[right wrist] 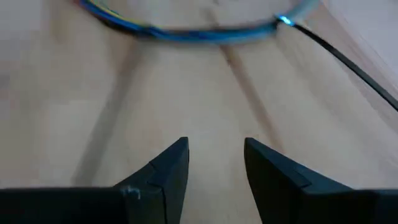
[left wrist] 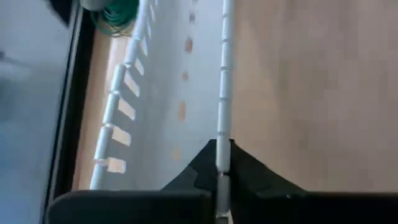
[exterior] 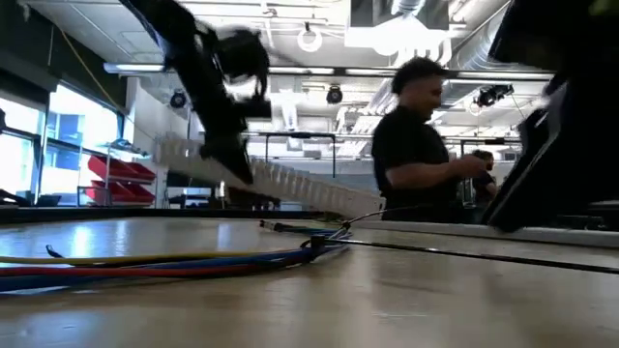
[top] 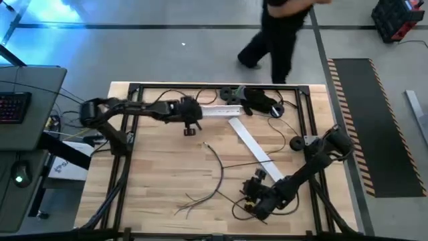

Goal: Ziptie cables
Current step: Put the zip tied wire cables on the white cable duct

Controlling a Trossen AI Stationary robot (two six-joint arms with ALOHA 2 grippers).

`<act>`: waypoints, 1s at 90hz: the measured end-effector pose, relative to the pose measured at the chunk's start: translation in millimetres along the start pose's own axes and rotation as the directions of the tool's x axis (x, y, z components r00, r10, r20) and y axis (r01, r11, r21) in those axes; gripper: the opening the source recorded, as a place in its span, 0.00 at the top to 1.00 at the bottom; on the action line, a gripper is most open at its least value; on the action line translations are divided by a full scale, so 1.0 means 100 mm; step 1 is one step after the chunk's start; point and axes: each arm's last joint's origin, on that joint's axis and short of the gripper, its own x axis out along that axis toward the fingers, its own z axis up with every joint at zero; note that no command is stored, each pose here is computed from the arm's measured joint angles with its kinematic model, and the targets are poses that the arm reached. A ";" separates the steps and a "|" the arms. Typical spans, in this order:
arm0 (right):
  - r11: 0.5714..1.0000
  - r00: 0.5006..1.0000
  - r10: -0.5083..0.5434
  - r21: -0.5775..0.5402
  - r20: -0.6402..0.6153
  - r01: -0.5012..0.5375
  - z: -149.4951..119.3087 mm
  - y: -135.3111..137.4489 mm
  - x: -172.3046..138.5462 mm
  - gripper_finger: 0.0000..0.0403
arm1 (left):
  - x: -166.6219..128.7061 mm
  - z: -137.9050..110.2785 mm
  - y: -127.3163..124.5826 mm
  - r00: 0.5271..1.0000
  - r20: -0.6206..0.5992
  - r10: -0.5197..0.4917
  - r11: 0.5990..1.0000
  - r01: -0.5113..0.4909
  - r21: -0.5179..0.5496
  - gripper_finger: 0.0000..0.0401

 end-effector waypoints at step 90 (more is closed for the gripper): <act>0.757 0.955 0.263 -0.585 -0.136 -0.291 1.03 -0.65 0.66 0.65 | -0.38 -0.64 -1.27 0.979 0.165 0.118 0.917 -0.044 -0.397 1.00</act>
